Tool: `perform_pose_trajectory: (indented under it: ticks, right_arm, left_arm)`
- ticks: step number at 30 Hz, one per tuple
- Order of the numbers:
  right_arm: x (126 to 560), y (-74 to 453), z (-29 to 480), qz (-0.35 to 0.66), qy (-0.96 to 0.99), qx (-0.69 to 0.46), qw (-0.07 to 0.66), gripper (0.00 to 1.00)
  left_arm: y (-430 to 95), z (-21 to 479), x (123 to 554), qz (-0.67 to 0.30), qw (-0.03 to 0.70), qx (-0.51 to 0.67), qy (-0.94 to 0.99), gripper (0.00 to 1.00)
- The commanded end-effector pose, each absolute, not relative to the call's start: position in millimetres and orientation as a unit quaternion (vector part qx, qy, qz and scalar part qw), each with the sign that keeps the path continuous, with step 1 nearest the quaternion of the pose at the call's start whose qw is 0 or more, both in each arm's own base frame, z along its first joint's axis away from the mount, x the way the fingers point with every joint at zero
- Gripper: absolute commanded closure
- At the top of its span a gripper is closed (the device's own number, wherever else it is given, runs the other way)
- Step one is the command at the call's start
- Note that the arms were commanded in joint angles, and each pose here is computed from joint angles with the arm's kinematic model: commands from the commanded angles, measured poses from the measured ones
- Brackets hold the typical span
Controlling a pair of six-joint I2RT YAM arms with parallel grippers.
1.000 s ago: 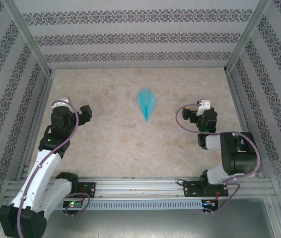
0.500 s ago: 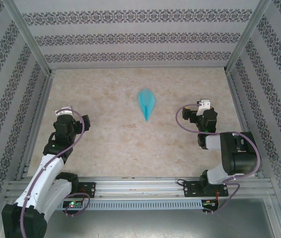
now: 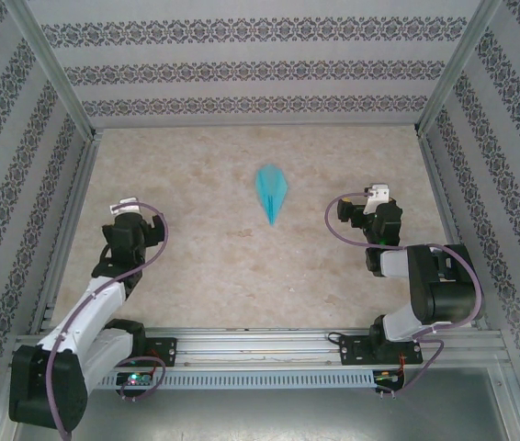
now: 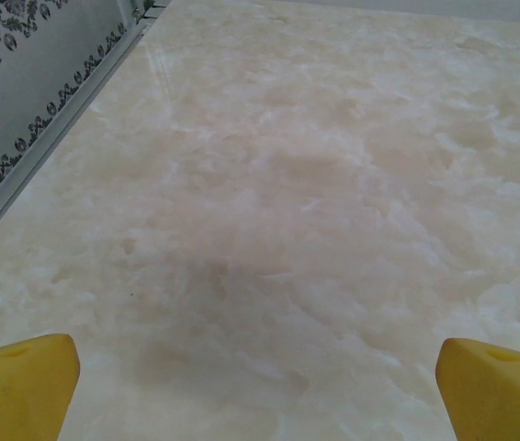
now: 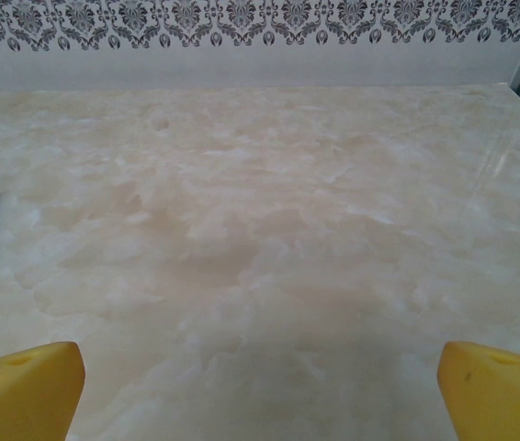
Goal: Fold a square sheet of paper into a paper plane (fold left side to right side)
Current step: Reset both arms
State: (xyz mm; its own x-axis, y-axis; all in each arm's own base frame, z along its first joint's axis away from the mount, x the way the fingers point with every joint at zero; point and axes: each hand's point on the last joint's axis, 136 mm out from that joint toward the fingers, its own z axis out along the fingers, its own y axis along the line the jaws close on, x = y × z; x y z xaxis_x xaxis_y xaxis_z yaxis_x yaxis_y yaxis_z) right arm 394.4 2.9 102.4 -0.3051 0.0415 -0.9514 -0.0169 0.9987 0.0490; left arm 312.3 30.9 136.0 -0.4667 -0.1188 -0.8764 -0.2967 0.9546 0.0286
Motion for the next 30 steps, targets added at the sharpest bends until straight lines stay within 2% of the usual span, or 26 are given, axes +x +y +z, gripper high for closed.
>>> perform_pose_trajectory:
  ticks: [1, 21, 30]
  right_arm:
    - [398, 1, 107, 0.020, 0.803, 0.013, 0.595, 0.02]
    - [398, 1, 107, 0.019, 0.803, 0.014, 0.595, 0.02]
    - [398, 1, 107, 0.020, 0.803, 0.013, 0.595, 0.02]
  left_arm:
    - [33, 144, 325, 0.093, 0.528, -0.108, 0.837, 0.00]
    - [6, 129, 375, 0.033, 0.590, -0.032, 0.806, 0.00]
    - [-2, 123, 375, 0.021, 0.604, -0.004, 0.797, 0.00]
